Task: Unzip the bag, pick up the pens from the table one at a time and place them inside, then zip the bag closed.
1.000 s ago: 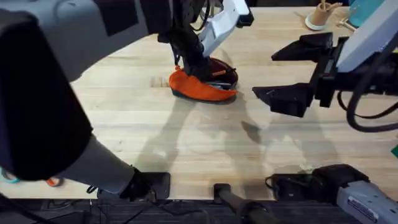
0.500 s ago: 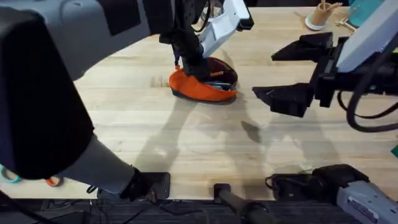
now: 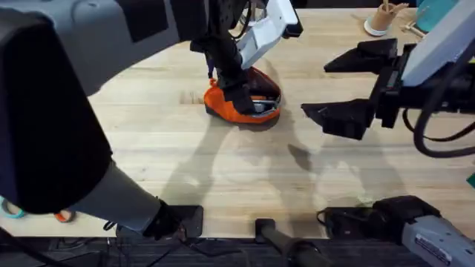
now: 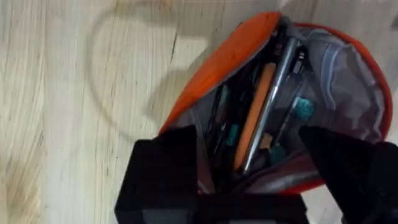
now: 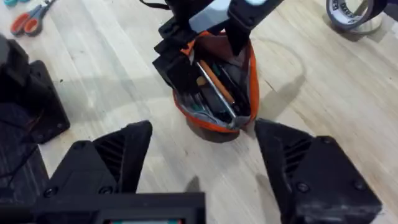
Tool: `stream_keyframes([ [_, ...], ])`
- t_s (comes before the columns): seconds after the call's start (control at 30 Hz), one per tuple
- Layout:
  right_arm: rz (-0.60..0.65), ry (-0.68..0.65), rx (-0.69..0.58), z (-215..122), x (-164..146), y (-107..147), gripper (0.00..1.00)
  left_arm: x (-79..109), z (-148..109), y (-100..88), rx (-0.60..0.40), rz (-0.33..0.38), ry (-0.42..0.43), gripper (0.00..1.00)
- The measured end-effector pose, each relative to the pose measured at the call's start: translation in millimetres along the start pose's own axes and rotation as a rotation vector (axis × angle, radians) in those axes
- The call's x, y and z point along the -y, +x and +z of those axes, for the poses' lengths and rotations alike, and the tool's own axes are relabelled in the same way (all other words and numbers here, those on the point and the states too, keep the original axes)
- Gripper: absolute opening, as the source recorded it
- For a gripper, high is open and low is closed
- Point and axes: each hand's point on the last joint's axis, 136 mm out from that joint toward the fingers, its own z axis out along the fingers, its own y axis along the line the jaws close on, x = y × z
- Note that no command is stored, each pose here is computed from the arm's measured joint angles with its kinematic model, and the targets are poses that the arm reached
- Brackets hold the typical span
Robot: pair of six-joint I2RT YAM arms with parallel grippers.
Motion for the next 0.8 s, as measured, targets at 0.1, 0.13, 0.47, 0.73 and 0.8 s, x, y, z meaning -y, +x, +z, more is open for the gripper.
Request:
stream_keyframes([
  [0.1,0.0,0.0,0.0,0,0,0,0.998,-0.2,0,0.3,-0.002,0.0,-0.001,0.992],
  [0.13,0.0,0.0,0.0,0,0,0,0.998,-0.2,0,0.3,-0.002,0.0,-0.001,0.992],
  [0.47,0.0,0.0,0.0,0,0,0,0.997,-3.6,-11,-5.2,-0.002,-0.01,-0.008,0.993],
  [0.73,0.0,0.0,0.0,0,0,0,0.997,-21.2,-59,-34.2,0.041,-0.025,-0.074,0.993],
  [0.8,0.0,0.0,0.0,0,0,0,0.997,-21.8,-73,-38.4,0.05,-0.043,-0.092,0.993],
])
